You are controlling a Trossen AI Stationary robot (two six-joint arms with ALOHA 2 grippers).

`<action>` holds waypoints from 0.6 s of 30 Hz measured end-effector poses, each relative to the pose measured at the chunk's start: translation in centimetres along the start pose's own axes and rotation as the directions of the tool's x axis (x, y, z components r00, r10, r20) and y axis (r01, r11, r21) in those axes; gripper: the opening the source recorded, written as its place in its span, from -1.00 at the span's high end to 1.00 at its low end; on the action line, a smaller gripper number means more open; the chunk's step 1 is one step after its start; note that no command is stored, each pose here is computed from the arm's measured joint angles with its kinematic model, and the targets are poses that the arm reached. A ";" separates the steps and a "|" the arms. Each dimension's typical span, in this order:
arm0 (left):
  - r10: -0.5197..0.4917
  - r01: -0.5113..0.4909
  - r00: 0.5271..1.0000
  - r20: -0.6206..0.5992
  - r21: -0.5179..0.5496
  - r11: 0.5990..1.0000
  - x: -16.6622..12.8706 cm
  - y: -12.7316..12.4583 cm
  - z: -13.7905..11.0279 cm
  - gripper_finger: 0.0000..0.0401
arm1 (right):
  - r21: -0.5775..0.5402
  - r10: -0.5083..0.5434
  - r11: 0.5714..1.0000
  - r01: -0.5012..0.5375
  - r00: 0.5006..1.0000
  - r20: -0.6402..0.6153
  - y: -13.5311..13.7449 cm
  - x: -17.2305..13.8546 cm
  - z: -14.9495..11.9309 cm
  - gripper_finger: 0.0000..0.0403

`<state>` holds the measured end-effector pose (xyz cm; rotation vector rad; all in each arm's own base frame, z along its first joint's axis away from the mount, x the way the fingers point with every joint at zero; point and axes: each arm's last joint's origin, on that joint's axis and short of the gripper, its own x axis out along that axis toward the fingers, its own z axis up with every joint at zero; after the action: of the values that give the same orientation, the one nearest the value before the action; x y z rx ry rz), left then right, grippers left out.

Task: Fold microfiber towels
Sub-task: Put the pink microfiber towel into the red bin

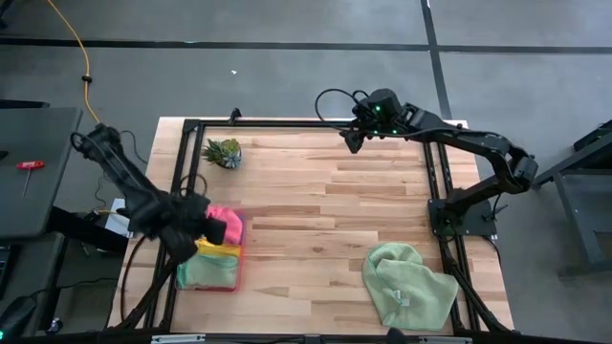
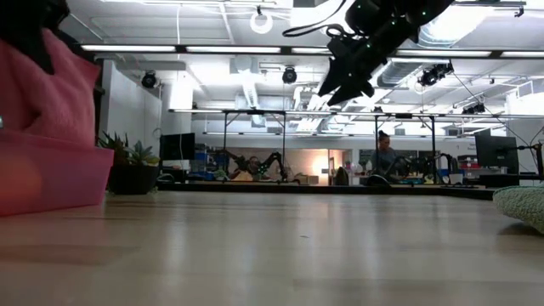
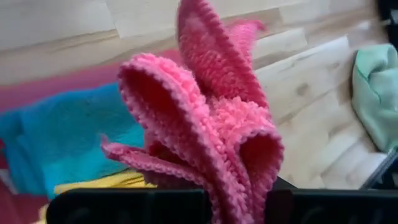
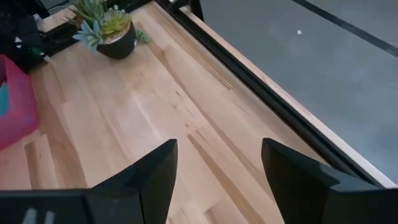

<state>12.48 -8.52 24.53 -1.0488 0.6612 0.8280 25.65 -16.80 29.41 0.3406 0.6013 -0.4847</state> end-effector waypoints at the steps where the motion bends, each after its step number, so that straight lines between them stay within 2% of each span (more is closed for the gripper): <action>1: 0.007 -0.007 1.000 0.011 -0.005 1.000 0.2 -0.1 -0.6 1.00 | 0.002 -0.002 1.000 0.002 1.000 -0.006 -0.1 0.0 -0.1 -0.12; 4: 0.059 -0.059 0.997 0.042 -0.004 0.998 1.0 0.0 -2.2 1.00 | -0.013 -0.005 1.000 0.005 1.000 -0.022 -0.2 0.0 -0.2 -0.12; 9: 0.084 -0.087 0.990 0.110 0.016 0.996 2.1 -0.1 -3.8 1.00 | -0.034 -0.002 0.999 0.000 0.999 -0.034 -0.1 0.0 -0.3 -0.12; 18: 0.057 -0.075 0.972 0.227 0.070 0.995 2.5 -0.2 -3.7 1.00 | -0.015 0.011 1.000 -0.012 0.999 -0.036 -0.1 0.0 -0.3 -0.12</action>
<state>13.67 -11.31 21.24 -0.8510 0.5341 0.9551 25.44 -16.73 29.15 0.3383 0.6371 -0.4634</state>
